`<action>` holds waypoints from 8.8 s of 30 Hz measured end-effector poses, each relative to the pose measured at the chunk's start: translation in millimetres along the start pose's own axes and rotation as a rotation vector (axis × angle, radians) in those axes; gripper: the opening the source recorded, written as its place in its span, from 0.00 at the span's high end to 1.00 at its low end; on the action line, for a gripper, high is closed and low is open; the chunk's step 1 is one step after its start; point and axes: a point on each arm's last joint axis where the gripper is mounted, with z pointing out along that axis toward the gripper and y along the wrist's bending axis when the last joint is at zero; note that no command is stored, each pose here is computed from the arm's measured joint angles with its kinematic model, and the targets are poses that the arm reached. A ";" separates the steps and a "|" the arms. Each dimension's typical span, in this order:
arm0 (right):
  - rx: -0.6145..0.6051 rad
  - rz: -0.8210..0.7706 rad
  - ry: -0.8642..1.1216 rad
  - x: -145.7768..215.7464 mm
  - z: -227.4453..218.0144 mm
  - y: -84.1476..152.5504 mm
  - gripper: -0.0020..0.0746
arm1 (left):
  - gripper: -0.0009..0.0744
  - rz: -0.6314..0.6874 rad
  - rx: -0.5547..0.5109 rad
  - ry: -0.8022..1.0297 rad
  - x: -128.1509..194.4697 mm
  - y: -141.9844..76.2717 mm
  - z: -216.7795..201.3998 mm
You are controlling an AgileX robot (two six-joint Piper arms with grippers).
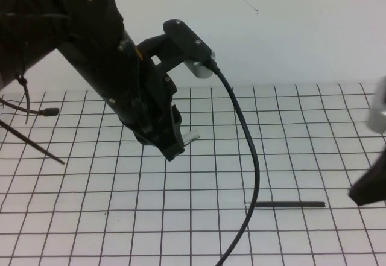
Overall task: Cap the pen
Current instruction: Put the cap on the pen
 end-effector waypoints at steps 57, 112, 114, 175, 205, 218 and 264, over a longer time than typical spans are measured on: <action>0.118 -0.374 0.572 -35.3 174.3 -76.3 0.98 | 0.92 -0.017 -0.091 -0.036 64.4 -43.0 -58.4; -0.271 0.295 0.275 3.3 53.2 95.2 0.98 | 0.92 0.620 -0.180 -0.379 83.4 -45.4 32.4; -0.265 0.288 0.265 3.6 49.9 96.8 0.98 | 0.92 0.693 -0.188 -0.407 81.1 -47.0 31.4; -0.276 0.420 0.272 -11.1 45.1 120.8 0.98 | 0.93 1.289 -0.315 -0.452 71.1 -60.6 30.6; -0.288 0.417 0.262 -12.2 44.8 121.6 0.98 | 0.93 1.352 -0.272 -0.465 72.8 -65.3 31.2; -0.325 0.434 0.290 -15.3 57.2 117.8 0.98 | 0.93 1.392 -0.214 -0.484 73.6 -73.7 32.4; -0.287 0.391 0.307 -12.1 58.0 114.5 0.98 | 0.93 1.322 -0.233 -0.406 73.3 -64.0 44.9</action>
